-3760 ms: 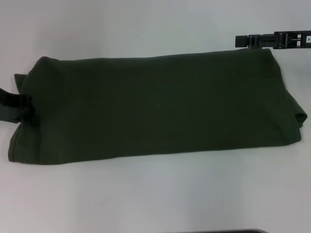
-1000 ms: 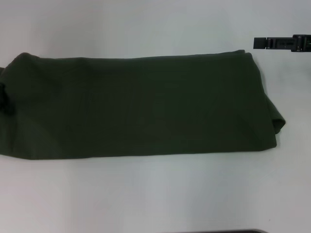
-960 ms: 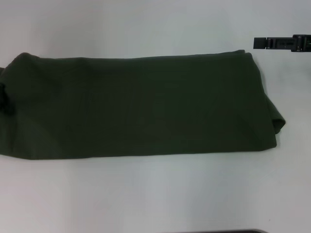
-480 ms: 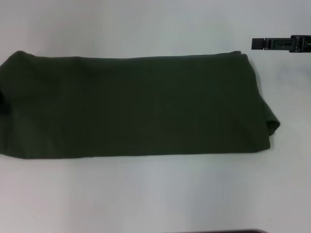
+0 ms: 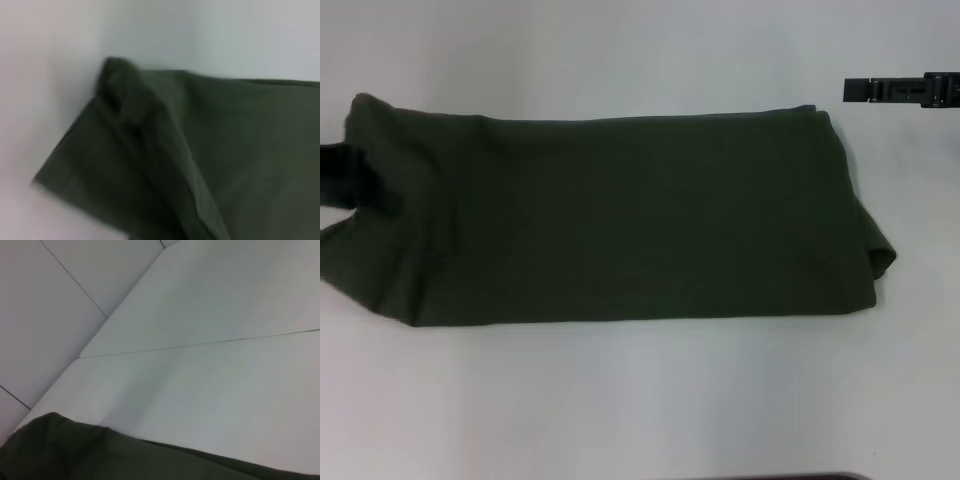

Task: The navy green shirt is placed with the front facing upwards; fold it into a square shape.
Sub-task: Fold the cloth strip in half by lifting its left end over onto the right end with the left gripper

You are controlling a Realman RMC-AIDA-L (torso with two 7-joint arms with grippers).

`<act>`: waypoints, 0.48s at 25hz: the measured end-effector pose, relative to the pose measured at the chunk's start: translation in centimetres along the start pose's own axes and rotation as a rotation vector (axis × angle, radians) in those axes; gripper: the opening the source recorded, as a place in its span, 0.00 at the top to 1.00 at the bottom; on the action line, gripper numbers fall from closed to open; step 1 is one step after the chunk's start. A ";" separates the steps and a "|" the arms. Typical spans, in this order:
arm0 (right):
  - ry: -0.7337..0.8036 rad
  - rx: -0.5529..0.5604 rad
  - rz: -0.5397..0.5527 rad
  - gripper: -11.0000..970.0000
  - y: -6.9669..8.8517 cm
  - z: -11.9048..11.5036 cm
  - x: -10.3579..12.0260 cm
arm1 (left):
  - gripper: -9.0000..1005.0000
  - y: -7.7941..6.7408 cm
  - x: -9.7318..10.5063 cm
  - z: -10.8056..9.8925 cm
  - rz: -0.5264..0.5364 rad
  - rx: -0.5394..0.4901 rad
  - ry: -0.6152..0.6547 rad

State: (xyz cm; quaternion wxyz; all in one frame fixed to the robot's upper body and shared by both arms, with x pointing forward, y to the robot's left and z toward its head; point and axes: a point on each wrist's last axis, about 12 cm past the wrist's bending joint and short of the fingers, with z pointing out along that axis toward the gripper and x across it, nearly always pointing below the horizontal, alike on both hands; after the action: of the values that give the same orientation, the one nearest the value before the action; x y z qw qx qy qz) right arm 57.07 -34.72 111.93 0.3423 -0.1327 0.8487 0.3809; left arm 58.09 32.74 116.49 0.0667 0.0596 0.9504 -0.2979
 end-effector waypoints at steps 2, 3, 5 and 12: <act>0.002 0.000 0.000 0.17 0.0 -0.1 0.0 | 0.97 -0.8 -0.1 -0.2 0.033 0.066 -0.003; 0.004 0.000 0.000 0.17 0.0 -0.1 0.1 | 0.97 -1.3 -0.2 -0.2 0.051 0.103 -0.005; 0.010 -0.002 -0.003 0.17 0.0 0.0 0.1 | 0.97 -2.3 -0.3 -0.2 0.085 0.173 -0.005; 0.021 0.005 -0.013 0.17 0.0 -0.3 0.1 | 0.97 -6.1 -0.5 2.0 0.174 0.404 -0.004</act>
State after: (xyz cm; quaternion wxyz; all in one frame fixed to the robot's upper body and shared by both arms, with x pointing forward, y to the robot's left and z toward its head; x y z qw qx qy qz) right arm 56.91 -34.95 112.00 0.3358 -0.1413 0.8523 0.3752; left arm 57.81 26.62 118.32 0.0806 0.1530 0.8626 -0.4755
